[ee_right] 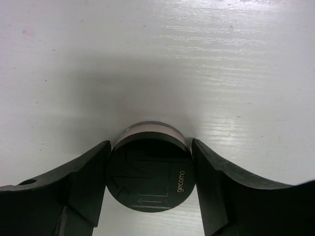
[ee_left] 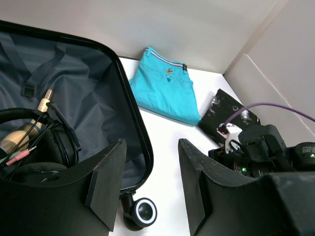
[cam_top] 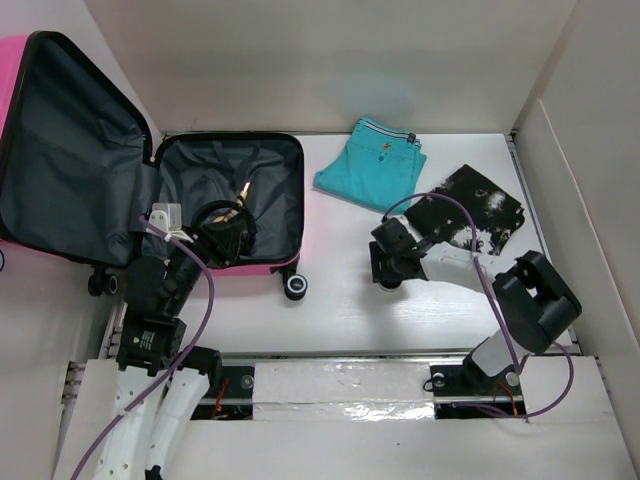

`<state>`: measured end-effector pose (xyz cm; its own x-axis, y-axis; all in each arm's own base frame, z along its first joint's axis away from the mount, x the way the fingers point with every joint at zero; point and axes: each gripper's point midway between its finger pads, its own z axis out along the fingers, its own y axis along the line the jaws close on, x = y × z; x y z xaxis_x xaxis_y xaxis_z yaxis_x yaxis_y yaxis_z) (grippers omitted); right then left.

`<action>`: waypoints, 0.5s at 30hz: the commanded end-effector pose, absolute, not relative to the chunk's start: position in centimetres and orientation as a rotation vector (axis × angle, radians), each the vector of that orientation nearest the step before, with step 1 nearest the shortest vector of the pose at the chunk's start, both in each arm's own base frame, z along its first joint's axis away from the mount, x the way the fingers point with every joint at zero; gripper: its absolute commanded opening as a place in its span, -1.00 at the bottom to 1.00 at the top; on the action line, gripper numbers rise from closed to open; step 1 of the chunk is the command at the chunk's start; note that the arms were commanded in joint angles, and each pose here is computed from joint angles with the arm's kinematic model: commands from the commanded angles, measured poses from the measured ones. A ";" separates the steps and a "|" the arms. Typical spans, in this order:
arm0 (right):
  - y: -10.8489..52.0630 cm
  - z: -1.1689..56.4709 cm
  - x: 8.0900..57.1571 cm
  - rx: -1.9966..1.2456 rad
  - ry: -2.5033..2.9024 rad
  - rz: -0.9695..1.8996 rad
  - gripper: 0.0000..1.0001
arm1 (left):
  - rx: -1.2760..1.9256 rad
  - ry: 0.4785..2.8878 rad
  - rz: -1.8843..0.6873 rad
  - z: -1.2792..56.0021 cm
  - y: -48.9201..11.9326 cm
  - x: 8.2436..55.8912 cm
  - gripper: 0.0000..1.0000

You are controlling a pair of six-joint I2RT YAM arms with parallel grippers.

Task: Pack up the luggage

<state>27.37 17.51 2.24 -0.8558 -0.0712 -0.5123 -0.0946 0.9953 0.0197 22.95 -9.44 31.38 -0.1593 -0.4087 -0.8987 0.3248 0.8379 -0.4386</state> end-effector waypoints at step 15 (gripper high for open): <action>37.3 23.3 33.9 -0.374 2.037 0.676 0.19 | -0.048 1.555 -0.640 33.2 -9.5 23.2 -0.13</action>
<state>32.32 32.79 18.84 -0.6200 -0.0376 -0.7837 -0.3891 0.8821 0.2655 23.04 -9.47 31.28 -0.1635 -0.4078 -0.8983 0.3231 0.8382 -0.4393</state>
